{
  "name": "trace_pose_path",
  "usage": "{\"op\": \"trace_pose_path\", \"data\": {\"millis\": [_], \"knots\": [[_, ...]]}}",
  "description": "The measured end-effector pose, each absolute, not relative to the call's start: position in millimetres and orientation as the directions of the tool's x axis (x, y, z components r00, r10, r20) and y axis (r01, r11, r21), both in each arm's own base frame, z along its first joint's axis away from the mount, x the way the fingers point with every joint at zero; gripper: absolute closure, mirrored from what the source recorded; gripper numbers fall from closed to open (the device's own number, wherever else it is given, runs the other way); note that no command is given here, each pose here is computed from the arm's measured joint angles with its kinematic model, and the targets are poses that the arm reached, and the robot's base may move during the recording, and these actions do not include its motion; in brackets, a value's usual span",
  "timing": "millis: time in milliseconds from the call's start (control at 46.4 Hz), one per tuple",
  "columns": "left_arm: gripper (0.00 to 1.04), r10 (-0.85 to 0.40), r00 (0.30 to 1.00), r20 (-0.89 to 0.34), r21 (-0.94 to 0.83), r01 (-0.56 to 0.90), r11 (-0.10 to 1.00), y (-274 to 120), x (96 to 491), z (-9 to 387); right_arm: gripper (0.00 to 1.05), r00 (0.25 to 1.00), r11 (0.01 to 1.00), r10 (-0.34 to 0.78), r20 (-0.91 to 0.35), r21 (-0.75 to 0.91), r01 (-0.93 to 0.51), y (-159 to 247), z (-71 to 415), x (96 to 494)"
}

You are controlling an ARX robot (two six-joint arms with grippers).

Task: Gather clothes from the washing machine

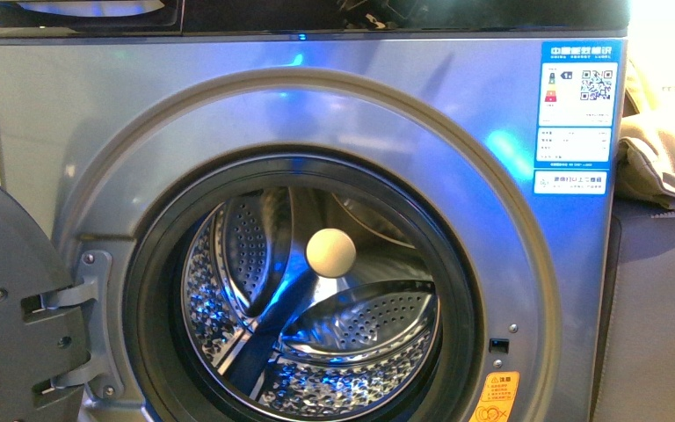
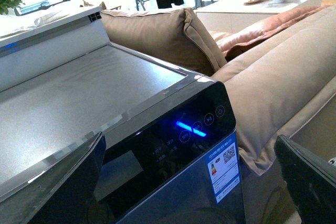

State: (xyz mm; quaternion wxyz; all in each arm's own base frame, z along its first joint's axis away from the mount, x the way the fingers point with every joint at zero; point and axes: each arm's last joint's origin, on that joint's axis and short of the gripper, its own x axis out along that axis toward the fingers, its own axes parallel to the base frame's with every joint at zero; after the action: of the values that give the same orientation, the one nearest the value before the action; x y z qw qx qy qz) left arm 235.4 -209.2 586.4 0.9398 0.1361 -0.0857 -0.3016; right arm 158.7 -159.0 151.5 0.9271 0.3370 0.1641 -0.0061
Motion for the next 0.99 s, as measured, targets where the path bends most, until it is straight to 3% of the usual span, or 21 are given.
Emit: {"op": "trace_pose_path", "data": {"millis": [259, 345, 452, 625, 840, 883, 905, 991], "knots": [[0.07, -0.59, 0.804, 0.079, 0.307, 0.543, 0.781, -209.3, 235.5, 586.4, 0.21, 0.961, 0.811, 0.186, -0.205, 0.585, -0.033, -128.3, 184.5, 154.5], [0.07, -0.59, 0.803, 0.079, 0.308, 0.543, 0.781, -209.4, 235.5, 586.4, 0.06, 0.975, 0.827, 0.199, -0.1, 0.55, -0.113, -112.7, 211.4, 150.8], [0.07, -0.59, 0.803, 0.079, 0.308, 0.543, 0.781, -209.4, 235.5, 586.4, 0.08, 0.979, 0.883, 0.19, 0.07, 0.425, -0.201, -96.2, 244.1, 143.9], [0.07, -0.59, 0.803, 0.079, 0.308, 0.543, 0.781, -209.4, 235.5, 586.4, 0.08, 0.895, 0.93, 0.24, 0.377, 0.176, -0.323, -57.9, 296.7, 127.4], [0.07, -0.59, 0.804, 0.079, 0.307, 0.543, 0.781, -209.3, 235.5, 586.4, 0.08, 0.808, 0.942, 0.247, 0.535, 0.061, -0.329, -25.8, 308.3, 117.9], [0.1, -0.534, 0.842, 0.075, 0.276, 0.497, 0.823, -207.3, 228.8, 587.6, 0.08, 0.803, 0.945, 0.25, 0.542, 0.046, -0.325, -24.1, 309.0, 116.4], [0.16, -0.402, 0.913, 0.074, 0.221, 0.378, 0.899, -200.6, 227.6, 585.7, 0.1, 0.818, 0.953, 0.225, 0.53, 0.057, -0.299, -23.3, 310.4, 116.2], [0.28, -0.172, 0.981, 0.087, 0.088, 0.164, 0.982, -172.6, 214.5, 574.5, 0.23, 0.932, 0.989, 0.051, 0.359, 0.113, -0.098, -20.9, 315.8, 115.3]]}}
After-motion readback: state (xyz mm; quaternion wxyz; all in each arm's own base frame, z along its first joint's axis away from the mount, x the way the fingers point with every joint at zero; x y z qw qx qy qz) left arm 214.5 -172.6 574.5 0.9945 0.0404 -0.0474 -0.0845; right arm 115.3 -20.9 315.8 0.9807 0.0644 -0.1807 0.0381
